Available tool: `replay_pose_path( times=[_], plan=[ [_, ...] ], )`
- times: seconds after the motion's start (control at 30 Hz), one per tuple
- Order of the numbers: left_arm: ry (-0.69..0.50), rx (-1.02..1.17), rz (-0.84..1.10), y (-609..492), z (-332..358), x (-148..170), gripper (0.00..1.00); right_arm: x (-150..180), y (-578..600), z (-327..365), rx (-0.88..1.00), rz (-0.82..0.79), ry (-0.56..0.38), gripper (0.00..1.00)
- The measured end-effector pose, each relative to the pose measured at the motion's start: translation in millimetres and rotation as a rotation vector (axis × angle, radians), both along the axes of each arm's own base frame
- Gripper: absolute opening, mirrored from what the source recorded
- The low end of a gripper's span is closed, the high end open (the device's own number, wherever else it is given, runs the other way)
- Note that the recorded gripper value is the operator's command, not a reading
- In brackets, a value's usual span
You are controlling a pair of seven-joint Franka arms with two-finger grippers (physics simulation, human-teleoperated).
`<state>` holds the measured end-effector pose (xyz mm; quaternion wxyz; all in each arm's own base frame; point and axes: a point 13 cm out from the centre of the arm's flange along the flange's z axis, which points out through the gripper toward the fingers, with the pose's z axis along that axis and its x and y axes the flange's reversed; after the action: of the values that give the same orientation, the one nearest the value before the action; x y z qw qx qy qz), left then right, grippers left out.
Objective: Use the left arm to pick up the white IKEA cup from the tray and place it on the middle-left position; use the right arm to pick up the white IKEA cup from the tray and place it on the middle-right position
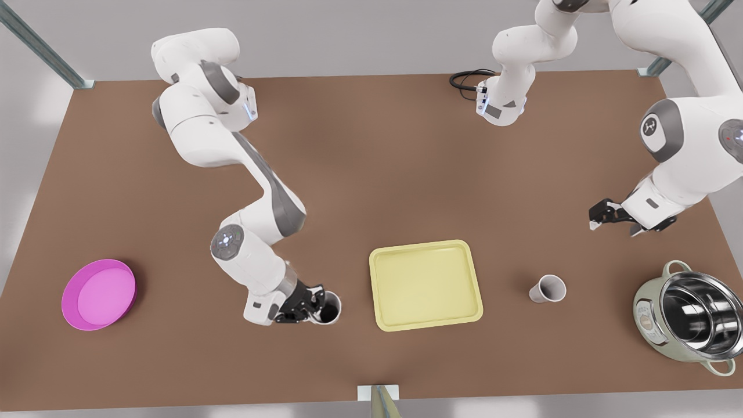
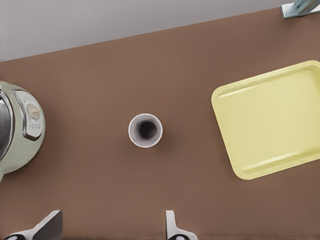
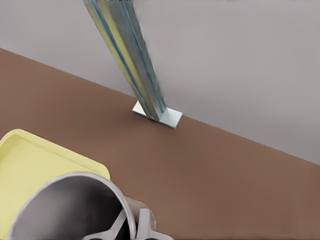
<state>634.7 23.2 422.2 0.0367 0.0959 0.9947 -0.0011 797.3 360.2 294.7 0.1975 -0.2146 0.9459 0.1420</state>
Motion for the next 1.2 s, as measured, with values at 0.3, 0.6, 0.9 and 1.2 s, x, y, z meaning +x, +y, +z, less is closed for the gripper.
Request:
replay_pose_path(
  times=[0.3,0.6,0.9,1.2],
  plan=[
    [0.028,0.007,0.085,8,-6,-4,1.0,25,-152,-23,-0.123,0.09,0.044,0.21],
    [0.032,0.006,0.133,9,-7,-5,1.0,-16,-162,-102,-0.169,0.315,0.124,0.22],
    [0.029,0.003,0.165,10,-7,-3,1.0,-15,-152,-128,-0.163,0.418,0.016,0.22],
    [-0.003,-0.012,0.186,9,-10,9,1.0,-13,-147,-173,-0.161,0.478,-0.017,0.23]
  ],
)
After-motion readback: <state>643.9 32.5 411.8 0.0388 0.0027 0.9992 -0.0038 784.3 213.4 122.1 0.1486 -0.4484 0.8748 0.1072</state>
